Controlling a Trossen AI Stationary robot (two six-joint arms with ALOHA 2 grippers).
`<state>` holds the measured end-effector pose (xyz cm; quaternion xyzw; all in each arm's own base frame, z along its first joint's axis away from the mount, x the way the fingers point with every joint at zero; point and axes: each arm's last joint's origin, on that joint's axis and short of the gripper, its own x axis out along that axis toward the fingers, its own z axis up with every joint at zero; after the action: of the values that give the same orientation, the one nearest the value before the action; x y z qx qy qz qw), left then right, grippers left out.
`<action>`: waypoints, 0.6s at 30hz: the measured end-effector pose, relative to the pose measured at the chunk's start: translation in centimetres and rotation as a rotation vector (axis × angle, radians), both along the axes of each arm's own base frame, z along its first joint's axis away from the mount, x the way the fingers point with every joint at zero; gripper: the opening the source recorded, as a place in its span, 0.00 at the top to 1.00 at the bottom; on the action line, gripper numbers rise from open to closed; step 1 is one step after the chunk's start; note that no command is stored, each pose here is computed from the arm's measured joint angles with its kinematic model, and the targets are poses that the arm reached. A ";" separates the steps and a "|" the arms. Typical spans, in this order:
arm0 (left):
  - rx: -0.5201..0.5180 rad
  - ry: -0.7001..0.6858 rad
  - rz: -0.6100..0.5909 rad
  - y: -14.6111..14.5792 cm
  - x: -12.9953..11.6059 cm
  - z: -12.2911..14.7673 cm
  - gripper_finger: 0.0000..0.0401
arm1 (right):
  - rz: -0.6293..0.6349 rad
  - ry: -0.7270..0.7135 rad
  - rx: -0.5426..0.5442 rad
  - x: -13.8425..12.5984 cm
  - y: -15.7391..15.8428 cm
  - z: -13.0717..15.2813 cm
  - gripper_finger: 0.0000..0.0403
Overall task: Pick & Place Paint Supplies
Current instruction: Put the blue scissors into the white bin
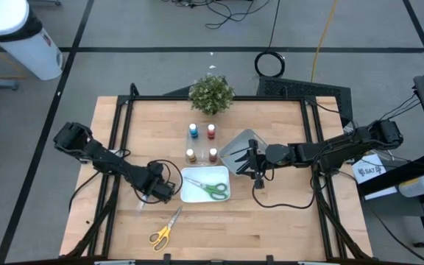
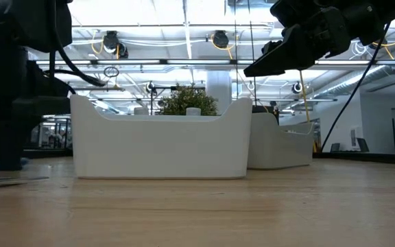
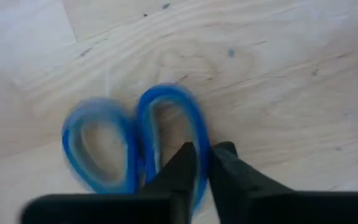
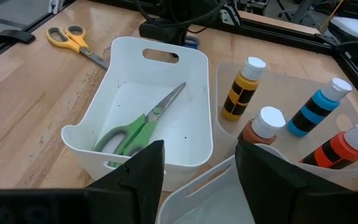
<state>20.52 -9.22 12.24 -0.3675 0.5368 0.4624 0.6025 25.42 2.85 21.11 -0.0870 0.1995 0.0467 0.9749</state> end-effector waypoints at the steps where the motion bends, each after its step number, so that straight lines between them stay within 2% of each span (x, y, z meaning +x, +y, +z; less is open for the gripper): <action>1: 0.002 0.002 -0.001 0.0 0.0 0.0 0.93 | 0.000 0.000 0.000 0.0 0.0 0.0 0.54; 10: 0.029 0.014 -0.036 0.0 0.2 0.5 0.97 | 0.000 0.000 0.000 0.0 0.0 0.0 0.54; 13: 0.086 0.025 -0.064 0.1 0.4 1.7 0.99 | 0.000 0.000 0.000 0.0 0.0 0.0 0.54; 18: 0.161 -0.033 -0.102 0.1 1.0 5.3 1.00 | 0.000 0.000 0.000 0.0 0.0 0.0 0.54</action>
<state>21.50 -9.13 17.52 -0.2977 0.5059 0.4667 0.6615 25.42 2.85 21.12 -0.0869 0.1994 0.0467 0.9749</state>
